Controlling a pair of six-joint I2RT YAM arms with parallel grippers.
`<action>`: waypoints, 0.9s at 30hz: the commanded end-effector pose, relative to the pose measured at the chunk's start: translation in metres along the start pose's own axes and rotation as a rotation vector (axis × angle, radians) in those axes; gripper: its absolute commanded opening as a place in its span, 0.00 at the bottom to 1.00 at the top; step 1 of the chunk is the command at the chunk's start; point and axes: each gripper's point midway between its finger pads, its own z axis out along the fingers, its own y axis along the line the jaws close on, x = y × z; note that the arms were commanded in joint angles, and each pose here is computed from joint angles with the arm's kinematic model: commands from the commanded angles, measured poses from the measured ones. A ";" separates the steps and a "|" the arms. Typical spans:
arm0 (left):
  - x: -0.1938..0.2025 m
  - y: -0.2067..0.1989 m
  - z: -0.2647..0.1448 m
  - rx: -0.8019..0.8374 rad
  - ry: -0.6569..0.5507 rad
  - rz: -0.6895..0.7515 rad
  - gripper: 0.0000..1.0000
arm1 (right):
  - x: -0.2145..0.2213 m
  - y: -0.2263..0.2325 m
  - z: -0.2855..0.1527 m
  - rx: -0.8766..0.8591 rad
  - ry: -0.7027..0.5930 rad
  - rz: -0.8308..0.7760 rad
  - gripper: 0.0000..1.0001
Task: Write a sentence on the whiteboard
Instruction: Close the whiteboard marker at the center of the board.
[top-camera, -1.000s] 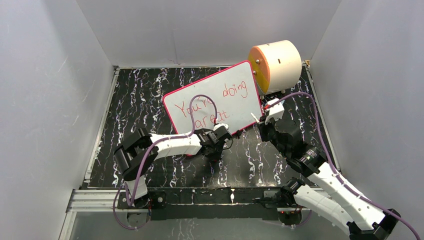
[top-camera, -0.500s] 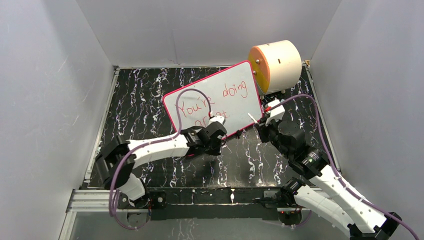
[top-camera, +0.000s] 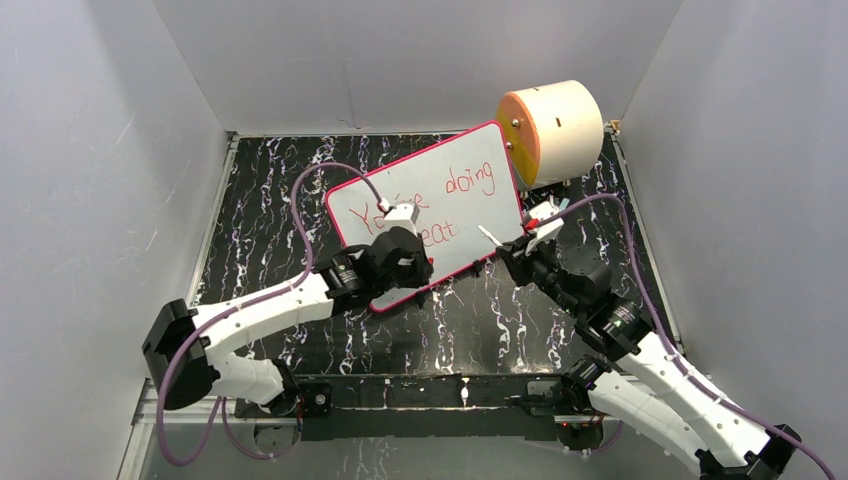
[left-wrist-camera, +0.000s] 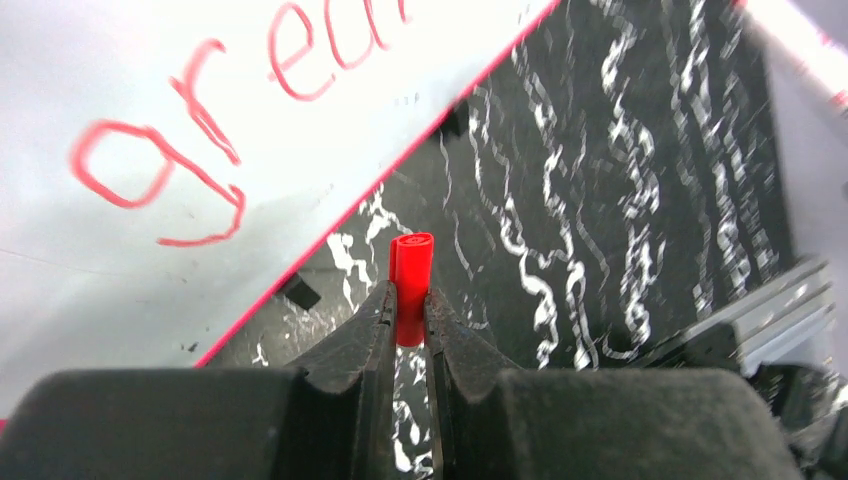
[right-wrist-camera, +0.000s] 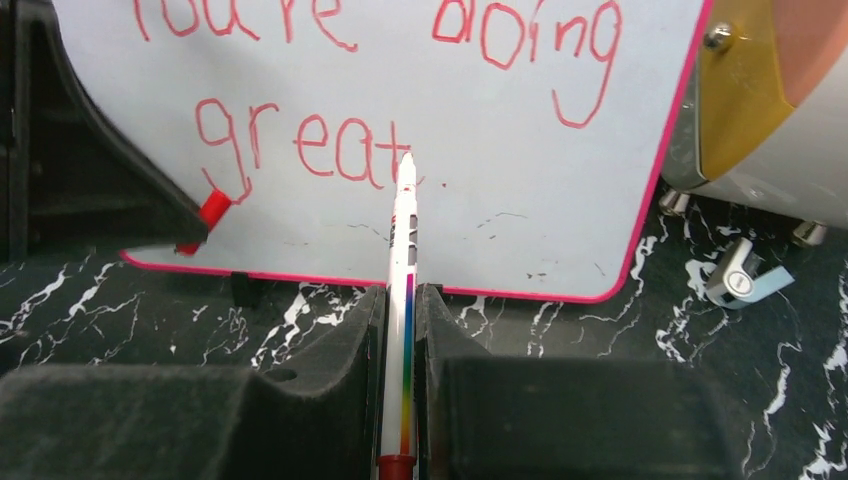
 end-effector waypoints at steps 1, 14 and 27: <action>-0.054 0.004 -0.019 0.010 -0.184 -0.152 0.00 | -0.031 0.015 0.007 -0.086 -0.147 -0.008 0.00; -0.134 0.022 -0.049 -0.018 -0.443 -0.540 0.00 | -0.047 0.047 0.026 -0.253 -0.385 -0.071 0.00; -0.151 0.023 -0.056 -0.016 -0.505 -0.809 0.00 | -0.065 0.064 0.033 -0.339 -0.490 -0.123 0.00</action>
